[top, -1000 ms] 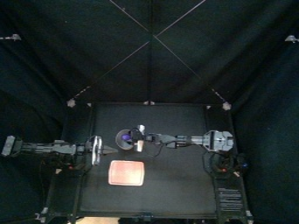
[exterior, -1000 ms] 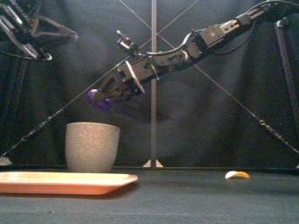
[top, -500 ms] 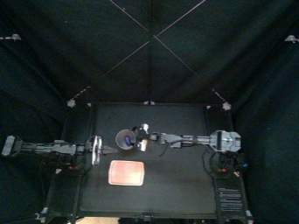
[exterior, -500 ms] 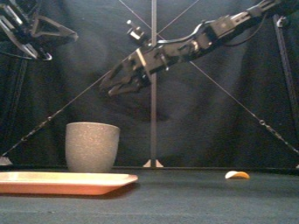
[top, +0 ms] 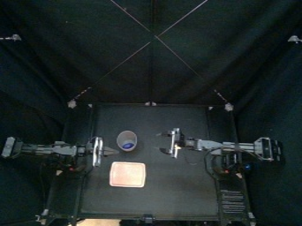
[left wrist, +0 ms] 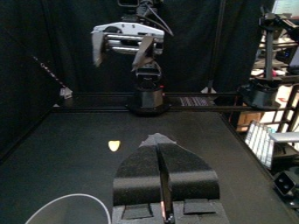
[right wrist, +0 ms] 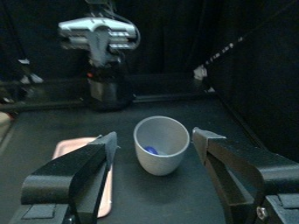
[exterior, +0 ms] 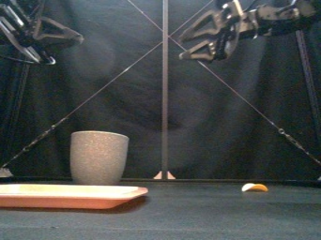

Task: Pick the eggplant then place it in the grey bowl
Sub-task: Drop eggplant in the grey bowl and return to neutral

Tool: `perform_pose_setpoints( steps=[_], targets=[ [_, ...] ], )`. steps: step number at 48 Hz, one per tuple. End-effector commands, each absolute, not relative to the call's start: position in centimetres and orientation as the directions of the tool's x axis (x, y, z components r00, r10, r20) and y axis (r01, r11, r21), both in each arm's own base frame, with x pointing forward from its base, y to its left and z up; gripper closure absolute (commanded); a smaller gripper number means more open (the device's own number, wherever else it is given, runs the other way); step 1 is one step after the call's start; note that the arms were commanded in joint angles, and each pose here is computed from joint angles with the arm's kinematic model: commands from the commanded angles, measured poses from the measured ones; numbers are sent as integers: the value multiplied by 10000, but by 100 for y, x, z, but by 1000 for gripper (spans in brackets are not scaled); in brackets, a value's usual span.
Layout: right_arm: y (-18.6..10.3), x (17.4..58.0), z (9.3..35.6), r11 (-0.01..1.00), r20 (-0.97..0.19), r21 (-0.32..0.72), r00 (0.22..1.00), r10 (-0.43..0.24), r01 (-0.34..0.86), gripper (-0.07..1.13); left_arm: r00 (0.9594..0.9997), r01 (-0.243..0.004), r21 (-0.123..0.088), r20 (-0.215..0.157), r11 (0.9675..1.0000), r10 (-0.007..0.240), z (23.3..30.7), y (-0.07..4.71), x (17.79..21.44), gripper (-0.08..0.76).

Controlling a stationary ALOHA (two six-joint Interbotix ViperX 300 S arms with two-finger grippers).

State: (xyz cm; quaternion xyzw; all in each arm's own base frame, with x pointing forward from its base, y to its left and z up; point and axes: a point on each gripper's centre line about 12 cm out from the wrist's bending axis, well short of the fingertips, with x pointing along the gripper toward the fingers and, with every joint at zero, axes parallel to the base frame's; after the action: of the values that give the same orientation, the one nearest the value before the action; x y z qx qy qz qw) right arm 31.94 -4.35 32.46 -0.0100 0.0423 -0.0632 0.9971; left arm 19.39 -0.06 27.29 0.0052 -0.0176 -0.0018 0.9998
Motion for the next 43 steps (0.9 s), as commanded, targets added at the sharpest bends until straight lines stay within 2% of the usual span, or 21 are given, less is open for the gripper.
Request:
perform_pose_setpoints(
  steps=[1,10,16,30,43],
  targets=[
    [-376,2802,3326,9917,-170,-67,9916,-1284,1283,50,9984,8,150,567,9999,-16,2797,-1,1944,709],
    [-270,2226,3275,9931,643,-12,9910,-1170,1173,50,9978,-13,135,659,9999,4,2815,3,1930,707],
    [-187,2012,3233,9959,964,-45,9914,-890,899,50,9977,-9,150,674,9999,-1,2818,2,1927,709],
    [-145,1890,2994,9972,413,-13,9964,-744,745,50,9974,-18,180,720,9998,5,2833,4,1927,709],
    [-158,1879,2969,9966,367,-58,9960,-814,816,50,9975,35,345,704,9994,-59,2827,-5,1926,709]
  ],
)
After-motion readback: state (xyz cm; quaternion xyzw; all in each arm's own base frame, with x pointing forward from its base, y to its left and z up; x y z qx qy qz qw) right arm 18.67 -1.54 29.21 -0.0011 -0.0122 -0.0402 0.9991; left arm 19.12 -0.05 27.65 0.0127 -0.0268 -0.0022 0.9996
